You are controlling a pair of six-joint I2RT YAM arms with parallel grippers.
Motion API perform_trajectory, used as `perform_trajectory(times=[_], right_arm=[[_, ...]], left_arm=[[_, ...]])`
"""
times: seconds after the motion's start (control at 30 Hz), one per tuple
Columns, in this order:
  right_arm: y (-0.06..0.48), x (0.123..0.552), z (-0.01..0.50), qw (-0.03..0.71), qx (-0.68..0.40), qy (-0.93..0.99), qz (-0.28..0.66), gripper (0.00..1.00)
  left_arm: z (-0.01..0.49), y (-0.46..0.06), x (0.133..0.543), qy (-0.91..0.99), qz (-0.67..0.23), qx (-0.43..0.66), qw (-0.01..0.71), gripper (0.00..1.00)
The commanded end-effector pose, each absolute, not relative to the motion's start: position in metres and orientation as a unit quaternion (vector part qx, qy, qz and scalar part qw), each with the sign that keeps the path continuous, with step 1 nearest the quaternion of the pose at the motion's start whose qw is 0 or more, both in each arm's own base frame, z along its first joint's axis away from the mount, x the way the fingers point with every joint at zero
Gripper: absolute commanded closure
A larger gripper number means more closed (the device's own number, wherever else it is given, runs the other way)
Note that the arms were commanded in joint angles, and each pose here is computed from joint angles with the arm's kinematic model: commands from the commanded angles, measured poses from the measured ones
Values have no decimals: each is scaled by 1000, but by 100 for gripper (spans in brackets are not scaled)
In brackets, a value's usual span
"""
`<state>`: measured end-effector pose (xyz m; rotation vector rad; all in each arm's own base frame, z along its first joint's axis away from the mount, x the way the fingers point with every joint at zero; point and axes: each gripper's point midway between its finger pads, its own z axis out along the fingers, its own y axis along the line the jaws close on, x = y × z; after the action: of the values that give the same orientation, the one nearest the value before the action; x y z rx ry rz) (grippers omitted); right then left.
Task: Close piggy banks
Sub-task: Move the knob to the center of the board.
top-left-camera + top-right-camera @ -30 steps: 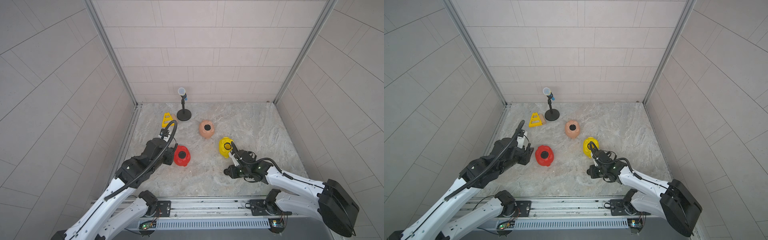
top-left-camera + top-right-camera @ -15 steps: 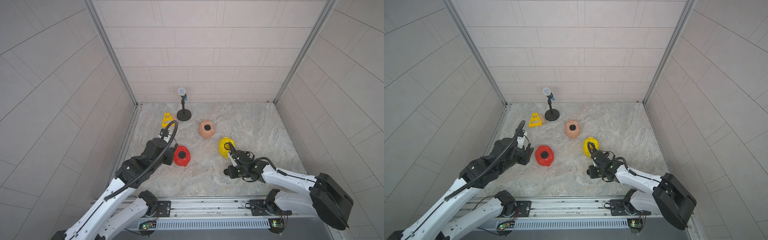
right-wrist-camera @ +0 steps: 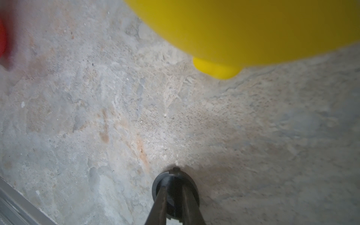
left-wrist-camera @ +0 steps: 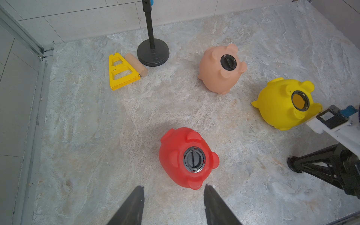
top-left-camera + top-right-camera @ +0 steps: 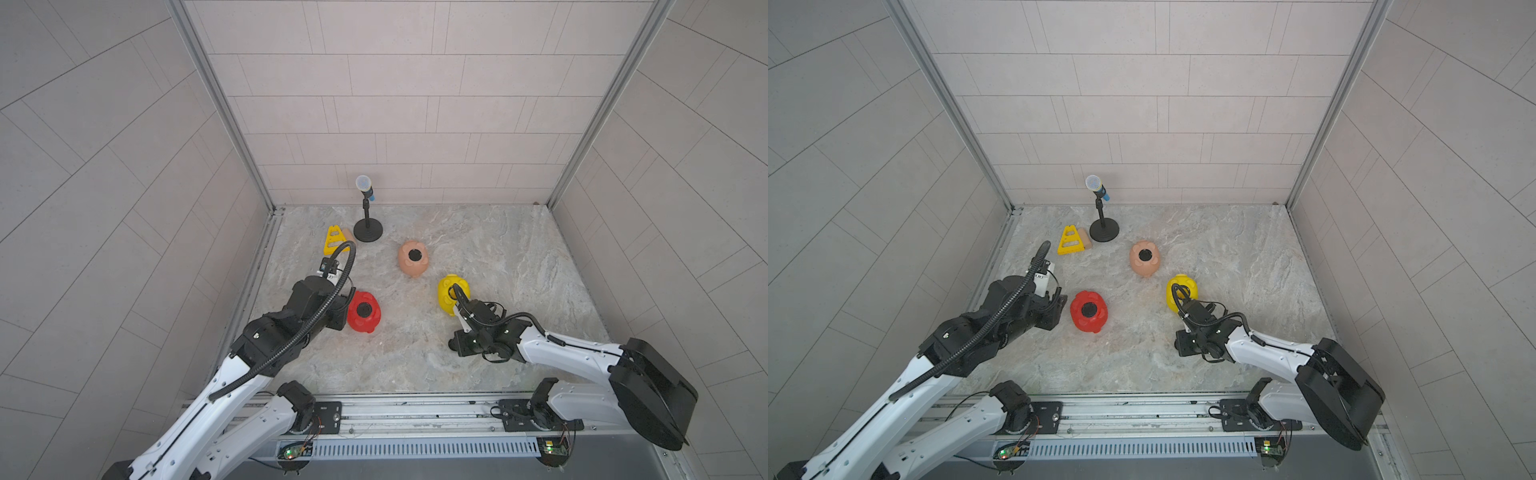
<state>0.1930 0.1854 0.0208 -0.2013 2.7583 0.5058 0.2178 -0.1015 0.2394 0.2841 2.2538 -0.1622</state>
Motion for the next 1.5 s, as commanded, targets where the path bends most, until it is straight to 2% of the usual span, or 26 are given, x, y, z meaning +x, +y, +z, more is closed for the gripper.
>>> perform_trajectory(times=[0.0, 0.97, 1.47], right_arm=[[159, 181, 7, 135, -62, 983, 110, 82], [139, 178, 11, 138, -61, 987, 61, 82], [135, 170, 8, 128, -63, 988, 58, 89]], left_arm=[[237, -100, 220, 898, -56, 113, 421, 46], [237, -99, 221, 899, -54, 113, 420, 45], [235, -101, 222, 900, -55, 115, 416, 45]])
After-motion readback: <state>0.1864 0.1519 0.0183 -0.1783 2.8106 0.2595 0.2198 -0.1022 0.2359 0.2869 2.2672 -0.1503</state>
